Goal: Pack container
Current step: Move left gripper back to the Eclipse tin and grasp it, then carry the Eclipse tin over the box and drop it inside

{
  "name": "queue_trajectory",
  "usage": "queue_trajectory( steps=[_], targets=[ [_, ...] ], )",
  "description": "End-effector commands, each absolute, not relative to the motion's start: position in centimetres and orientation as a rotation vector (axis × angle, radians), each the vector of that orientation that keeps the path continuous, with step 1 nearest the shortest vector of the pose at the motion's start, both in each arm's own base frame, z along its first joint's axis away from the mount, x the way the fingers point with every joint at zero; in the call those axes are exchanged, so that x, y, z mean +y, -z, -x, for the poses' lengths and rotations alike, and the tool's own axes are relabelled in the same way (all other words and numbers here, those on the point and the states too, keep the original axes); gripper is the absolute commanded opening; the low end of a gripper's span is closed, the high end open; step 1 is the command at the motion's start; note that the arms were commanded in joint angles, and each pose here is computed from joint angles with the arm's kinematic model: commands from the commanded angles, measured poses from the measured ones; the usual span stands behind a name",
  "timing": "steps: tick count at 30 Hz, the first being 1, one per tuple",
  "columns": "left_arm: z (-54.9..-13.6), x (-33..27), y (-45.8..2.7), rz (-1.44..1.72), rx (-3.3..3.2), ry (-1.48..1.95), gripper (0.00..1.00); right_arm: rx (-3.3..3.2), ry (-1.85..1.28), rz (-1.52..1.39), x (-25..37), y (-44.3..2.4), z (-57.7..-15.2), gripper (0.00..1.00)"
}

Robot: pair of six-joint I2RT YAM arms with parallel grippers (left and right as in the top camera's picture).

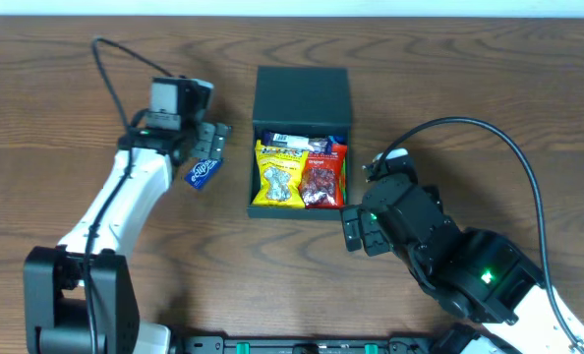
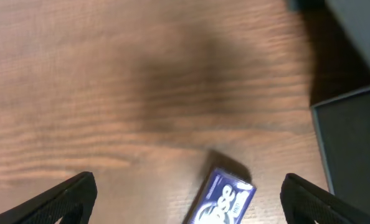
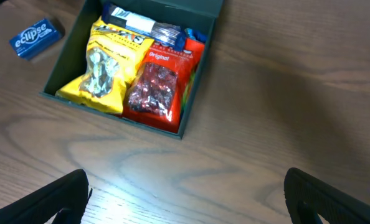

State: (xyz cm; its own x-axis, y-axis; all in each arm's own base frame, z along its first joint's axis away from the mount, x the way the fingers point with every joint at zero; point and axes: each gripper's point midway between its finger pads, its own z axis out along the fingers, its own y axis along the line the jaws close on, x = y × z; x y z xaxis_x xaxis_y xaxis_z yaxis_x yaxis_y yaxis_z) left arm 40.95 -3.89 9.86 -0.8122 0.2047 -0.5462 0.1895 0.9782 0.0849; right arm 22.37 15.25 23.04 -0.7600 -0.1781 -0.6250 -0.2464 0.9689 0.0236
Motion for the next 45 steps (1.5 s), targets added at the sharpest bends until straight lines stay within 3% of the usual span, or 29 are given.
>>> queue_trajectory(
  steps=[1,26,29,39,45],
  targets=[
    [-40.4,-3.6,-9.7,-0.206,2.563,0.033,0.95,2.452,-0.116,0.286,15.0,-22.8,-22.4,0.99],
    [-36.4,-5.5,0.3,-0.57,2.82,0.159,0.95,2.452,-0.116,0.286,15.0,-22.8,-22.4,0.99],
    [-36.4,-5.5,0.7,-0.572,2.828,0.16,0.99,2.452,-0.116,0.286,15.0,-22.8,-22.4,0.99],
    [-36.3,-4.9,1.2,-0.594,2.839,0.114,0.49,2.452,-0.116,0.286,15.0,-22.8,-22.4,0.99],
    [-36.5,-4.7,1.2,-0.592,2.834,0.093,0.15,2.452,-0.116,0.286,15.0,-22.8,-22.4,0.99]
  ],
)
